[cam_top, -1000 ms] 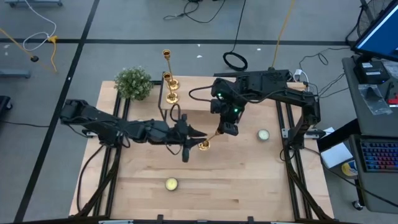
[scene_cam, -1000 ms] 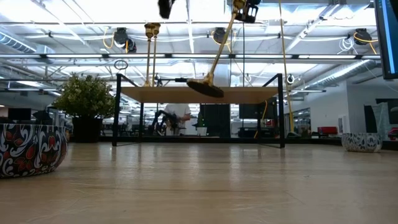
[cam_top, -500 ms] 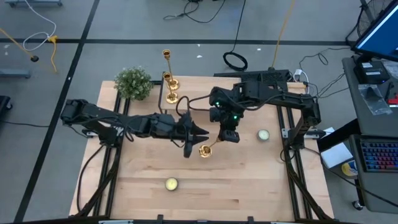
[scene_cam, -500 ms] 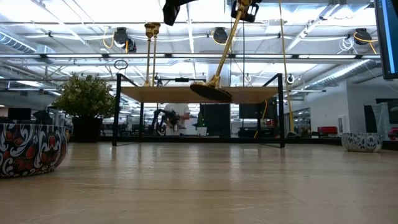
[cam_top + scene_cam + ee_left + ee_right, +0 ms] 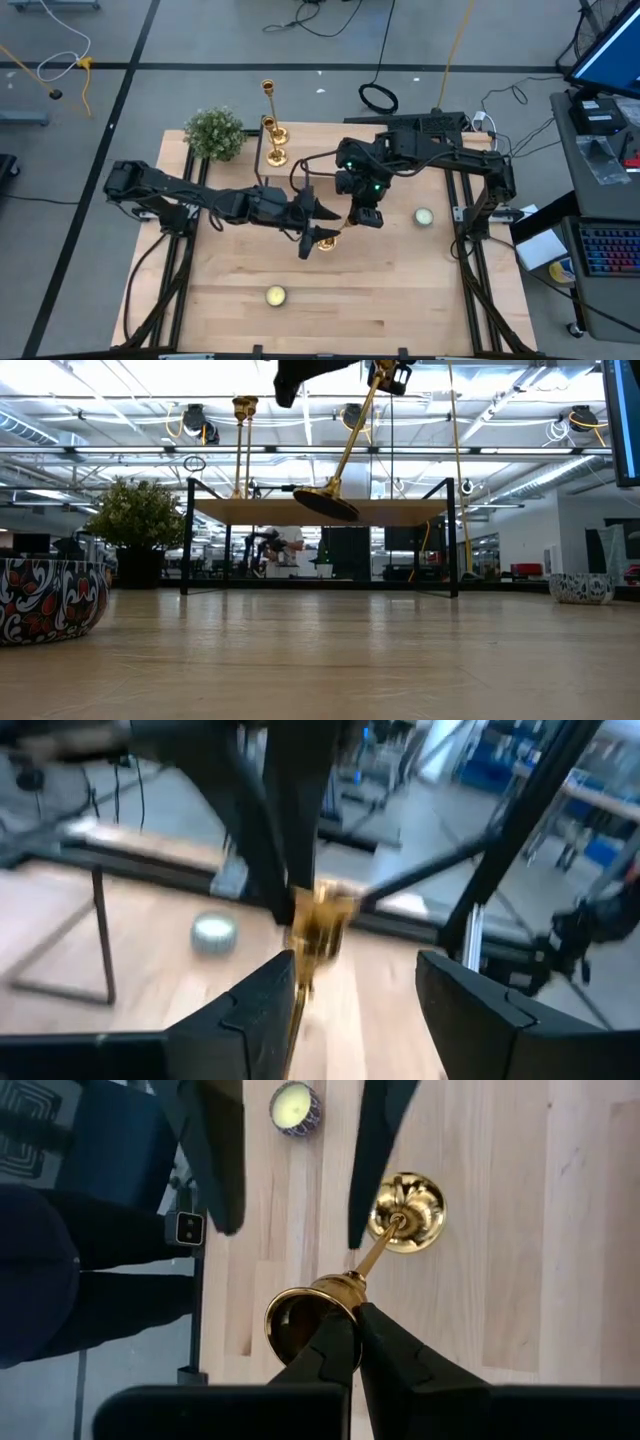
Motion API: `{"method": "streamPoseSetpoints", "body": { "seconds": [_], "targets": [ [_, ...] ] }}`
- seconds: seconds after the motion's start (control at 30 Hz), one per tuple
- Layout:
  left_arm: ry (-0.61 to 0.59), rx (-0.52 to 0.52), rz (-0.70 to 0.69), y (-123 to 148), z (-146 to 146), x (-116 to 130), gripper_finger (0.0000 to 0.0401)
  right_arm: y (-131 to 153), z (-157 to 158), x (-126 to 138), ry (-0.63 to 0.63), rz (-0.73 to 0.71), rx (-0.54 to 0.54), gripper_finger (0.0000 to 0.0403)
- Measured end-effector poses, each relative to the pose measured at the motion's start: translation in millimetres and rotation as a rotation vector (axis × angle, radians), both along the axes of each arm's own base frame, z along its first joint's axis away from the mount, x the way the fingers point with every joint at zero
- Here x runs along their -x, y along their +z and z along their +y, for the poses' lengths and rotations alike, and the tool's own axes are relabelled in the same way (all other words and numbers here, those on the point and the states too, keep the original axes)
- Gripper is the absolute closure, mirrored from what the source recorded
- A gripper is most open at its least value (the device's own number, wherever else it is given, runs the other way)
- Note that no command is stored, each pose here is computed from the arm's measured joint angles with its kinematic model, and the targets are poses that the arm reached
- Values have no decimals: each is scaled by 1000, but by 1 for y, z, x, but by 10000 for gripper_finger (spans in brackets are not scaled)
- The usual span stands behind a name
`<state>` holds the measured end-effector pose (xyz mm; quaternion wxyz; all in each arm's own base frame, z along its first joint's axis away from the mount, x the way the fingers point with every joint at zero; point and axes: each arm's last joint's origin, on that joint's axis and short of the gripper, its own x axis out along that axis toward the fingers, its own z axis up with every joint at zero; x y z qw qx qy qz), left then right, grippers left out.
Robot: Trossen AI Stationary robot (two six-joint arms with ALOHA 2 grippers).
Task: Pick & Place candle stick holders
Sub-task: Put the gold candle holder on the shelf
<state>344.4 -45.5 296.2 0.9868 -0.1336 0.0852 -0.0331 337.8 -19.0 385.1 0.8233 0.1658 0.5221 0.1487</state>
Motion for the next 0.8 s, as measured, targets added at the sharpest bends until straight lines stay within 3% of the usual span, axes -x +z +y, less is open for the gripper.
{"method": "streamPoseSetpoints", "body": {
  "seconds": [0.53, 0.8],
  "targets": [
    [-18, -52, 49, 6, 3, -33, 192, -1, 4, 3, 17, 28, 2, 403],
    [-32, 7, 98, 6, 3, -32, 192, -1, 6, 1, 28, 15, 7, 403]
  ]
}}
